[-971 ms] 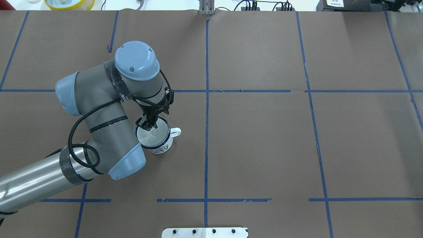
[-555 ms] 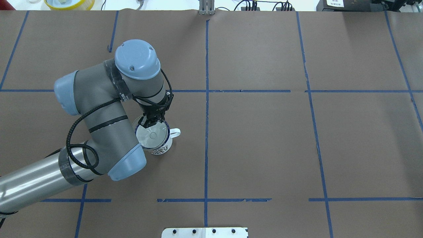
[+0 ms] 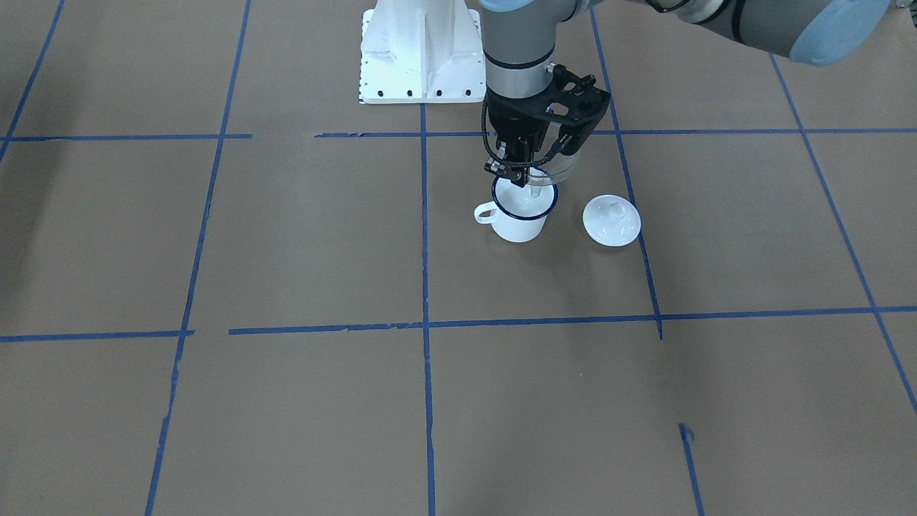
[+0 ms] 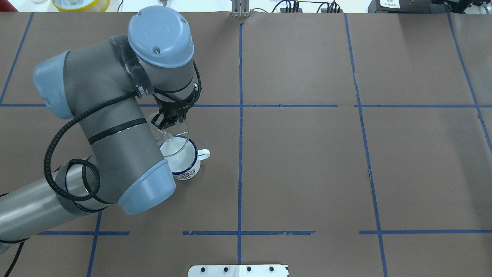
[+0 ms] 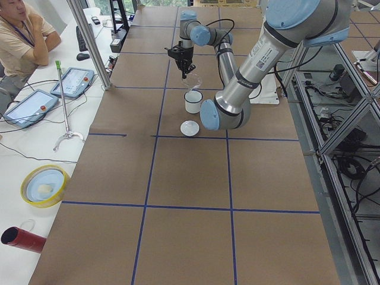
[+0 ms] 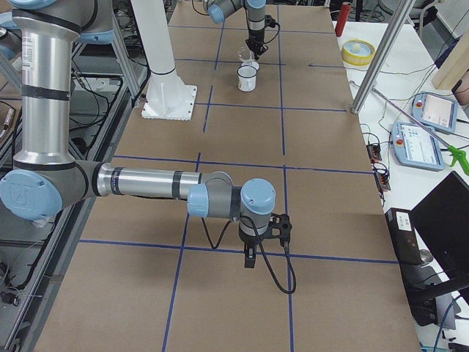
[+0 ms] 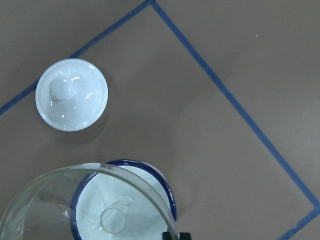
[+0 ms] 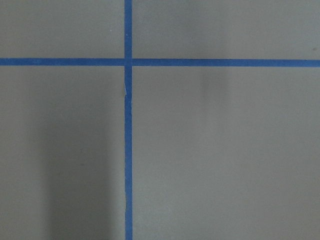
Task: Remove funnel from cup
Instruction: 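Lift the glass funnel up out of the mug with the left gripper, then carry the funnel farther from the robot and release it on the table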
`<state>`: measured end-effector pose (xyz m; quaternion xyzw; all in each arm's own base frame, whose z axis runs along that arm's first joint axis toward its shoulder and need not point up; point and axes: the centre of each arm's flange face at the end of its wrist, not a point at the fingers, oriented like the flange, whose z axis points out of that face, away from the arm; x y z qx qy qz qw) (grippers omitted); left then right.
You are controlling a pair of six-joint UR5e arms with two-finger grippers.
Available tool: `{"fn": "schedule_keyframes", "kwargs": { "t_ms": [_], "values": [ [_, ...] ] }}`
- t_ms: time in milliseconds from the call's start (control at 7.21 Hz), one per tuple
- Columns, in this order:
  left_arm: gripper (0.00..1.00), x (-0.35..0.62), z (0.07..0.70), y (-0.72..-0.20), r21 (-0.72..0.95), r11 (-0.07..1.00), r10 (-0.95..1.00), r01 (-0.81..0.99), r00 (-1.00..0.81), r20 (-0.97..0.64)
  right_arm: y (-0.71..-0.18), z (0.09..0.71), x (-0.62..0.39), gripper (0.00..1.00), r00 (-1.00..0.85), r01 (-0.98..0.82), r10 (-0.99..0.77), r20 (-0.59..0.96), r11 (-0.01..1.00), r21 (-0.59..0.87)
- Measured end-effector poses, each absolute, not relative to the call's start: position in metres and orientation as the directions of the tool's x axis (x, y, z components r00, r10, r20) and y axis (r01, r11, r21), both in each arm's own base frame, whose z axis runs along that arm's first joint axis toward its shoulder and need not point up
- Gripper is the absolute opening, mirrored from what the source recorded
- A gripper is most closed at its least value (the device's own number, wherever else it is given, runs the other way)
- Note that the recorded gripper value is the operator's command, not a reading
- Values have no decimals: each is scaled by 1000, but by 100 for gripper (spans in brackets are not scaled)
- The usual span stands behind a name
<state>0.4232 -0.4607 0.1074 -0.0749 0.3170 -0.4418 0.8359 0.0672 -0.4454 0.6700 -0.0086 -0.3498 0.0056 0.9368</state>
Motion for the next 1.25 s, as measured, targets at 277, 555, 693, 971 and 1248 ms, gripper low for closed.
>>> {"fn": "schedule_keyframes", "kwargs": {
  "t_ms": [277,555,693,971,1248],
  "values": [
    [0,375,90,-516,-391,529,-778,754,247,-577,-445,670,67,100,755,-4,16,655,1000,-20],
    [0,342,115,-581,-467,443,-733,765,9,-680,-445,670,67,100,755,-4,16,655,1000,-20],
    [0,335,149,-602,-506,422,-685,752,-102,-722,-445,670,67,100,755,-4,16,655,1000,-20],
    [0,339,222,-631,-542,438,-574,717,-241,-783,-445,670,67,100,755,-4,16,655,1000,-20],
    [0,371,295,-650,-546,461,-516,699,-289,-806,-445,670,67,100,755,-4,16,655,1000,-20]
  ]
}}
